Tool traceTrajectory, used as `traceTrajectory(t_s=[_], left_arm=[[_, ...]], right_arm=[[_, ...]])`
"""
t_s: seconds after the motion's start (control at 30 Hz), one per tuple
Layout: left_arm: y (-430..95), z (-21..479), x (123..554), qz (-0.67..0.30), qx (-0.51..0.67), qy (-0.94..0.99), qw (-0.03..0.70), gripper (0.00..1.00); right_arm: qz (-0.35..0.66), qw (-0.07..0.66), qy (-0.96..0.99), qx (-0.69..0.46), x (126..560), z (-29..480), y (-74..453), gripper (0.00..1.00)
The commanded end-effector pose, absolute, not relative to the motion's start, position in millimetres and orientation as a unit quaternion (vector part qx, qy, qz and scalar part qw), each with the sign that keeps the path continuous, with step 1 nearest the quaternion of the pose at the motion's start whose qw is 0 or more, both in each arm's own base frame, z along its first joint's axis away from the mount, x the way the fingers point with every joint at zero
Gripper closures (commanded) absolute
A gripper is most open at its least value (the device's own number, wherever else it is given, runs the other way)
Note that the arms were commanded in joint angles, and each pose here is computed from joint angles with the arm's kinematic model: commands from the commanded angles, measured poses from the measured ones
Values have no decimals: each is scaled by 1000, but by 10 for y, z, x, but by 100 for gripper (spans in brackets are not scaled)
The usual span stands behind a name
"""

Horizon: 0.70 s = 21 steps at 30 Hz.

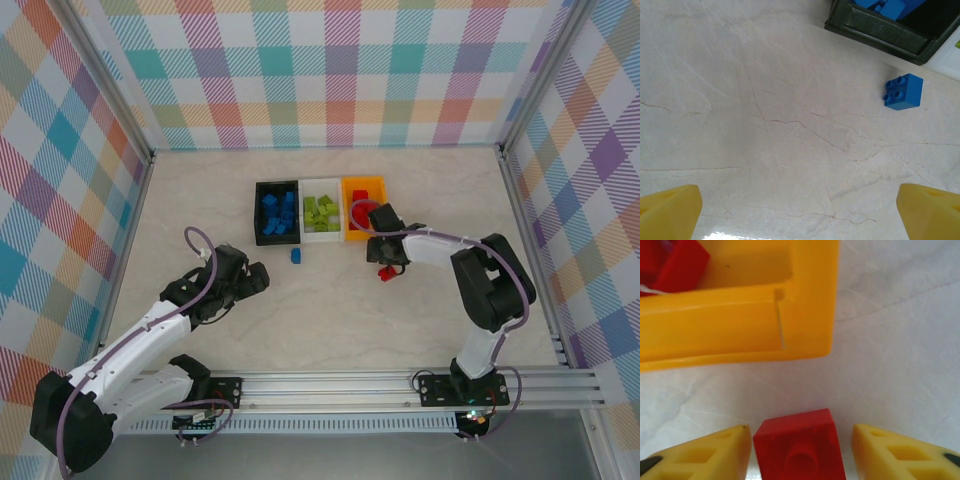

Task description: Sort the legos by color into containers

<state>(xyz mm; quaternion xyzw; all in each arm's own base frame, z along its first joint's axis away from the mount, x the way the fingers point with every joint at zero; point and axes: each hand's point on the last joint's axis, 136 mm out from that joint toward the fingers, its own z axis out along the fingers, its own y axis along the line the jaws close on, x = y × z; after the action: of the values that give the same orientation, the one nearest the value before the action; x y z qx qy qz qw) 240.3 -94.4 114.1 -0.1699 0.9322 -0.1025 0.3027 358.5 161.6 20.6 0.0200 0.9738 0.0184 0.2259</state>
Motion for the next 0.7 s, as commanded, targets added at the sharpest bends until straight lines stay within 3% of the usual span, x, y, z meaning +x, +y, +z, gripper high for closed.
traceTrajectory(t_s=[0.0,0.13,0.27,0.47,0.67], left_arm=[[-935,1153,2394,-103,-168,932,305,0],[-943,1146,2396,-104,-168,932,304,0],[-964,1156,2408,-108,-167,932,303,0],[-999,1193,2429,-116,-165,931,305,0],[-1020,1196,2431,-121,-165,931,302,0]], right_arm=[[16,238,971,20,3657,233,1614,54],[22,245,969,17,3614,318,1598,65],[45,270,962,13,3534,611,1592,71],[104,323,941,-9,3550,1329,1754,71],[112,320,941,-15,4132,1441,2020,70]])
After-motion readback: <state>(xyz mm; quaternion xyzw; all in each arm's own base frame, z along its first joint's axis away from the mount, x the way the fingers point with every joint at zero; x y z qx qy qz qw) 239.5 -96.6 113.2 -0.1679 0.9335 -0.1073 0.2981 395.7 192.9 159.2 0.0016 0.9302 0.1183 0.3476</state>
